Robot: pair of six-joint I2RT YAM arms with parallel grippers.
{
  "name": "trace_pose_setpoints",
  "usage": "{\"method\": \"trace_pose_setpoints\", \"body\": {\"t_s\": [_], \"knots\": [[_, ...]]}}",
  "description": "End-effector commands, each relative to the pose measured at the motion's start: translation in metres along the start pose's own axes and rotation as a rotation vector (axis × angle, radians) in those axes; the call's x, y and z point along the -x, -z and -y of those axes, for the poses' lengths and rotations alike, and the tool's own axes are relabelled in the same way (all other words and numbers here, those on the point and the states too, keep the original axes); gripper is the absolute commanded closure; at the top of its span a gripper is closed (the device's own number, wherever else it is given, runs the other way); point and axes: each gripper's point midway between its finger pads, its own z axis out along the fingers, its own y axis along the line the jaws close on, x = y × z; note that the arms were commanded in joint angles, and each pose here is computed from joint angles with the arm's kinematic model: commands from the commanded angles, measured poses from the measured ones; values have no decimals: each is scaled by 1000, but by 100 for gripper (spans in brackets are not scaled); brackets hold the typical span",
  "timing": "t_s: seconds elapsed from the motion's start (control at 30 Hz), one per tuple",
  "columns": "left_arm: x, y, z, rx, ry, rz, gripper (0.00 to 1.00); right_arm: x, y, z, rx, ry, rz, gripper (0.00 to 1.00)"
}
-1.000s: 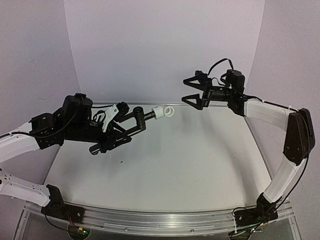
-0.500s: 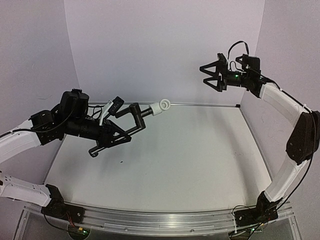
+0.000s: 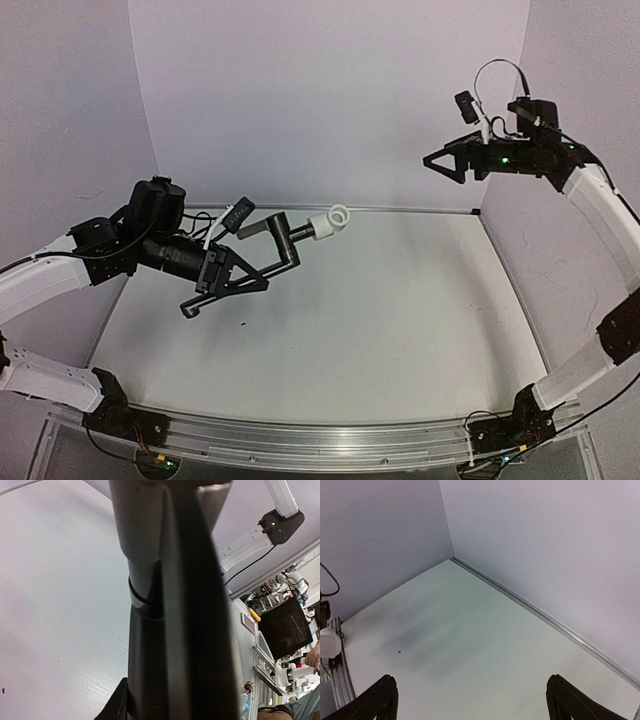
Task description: Install the water faucets
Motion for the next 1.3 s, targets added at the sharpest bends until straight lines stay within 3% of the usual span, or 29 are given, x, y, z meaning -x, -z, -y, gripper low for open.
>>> {"method": "trace_pose_setpoints", "body": {"t_s": [0.0,0.17,0.37,0.63,0.97,1.27], "knots": [[52,23,58,-196,-154,144,100,-2,19,-38,95,316,-100,2],[55,22,69,-268,-150,127,100,-33,4,-100,215,486,-254,2],[53,22,77,-325,-158,114,100,-25,11,-156,298,602,-152,2],[45,15,81,-411,-137,38,100,-5,10,-174,316,728,-37,2],[45,11,76,-397,-160,28,100,-11,-1,-214,467,683,-13,5],[44,9,72,-380,-197,26,100,-17,-12,-239,551,587,-42,15]]}}
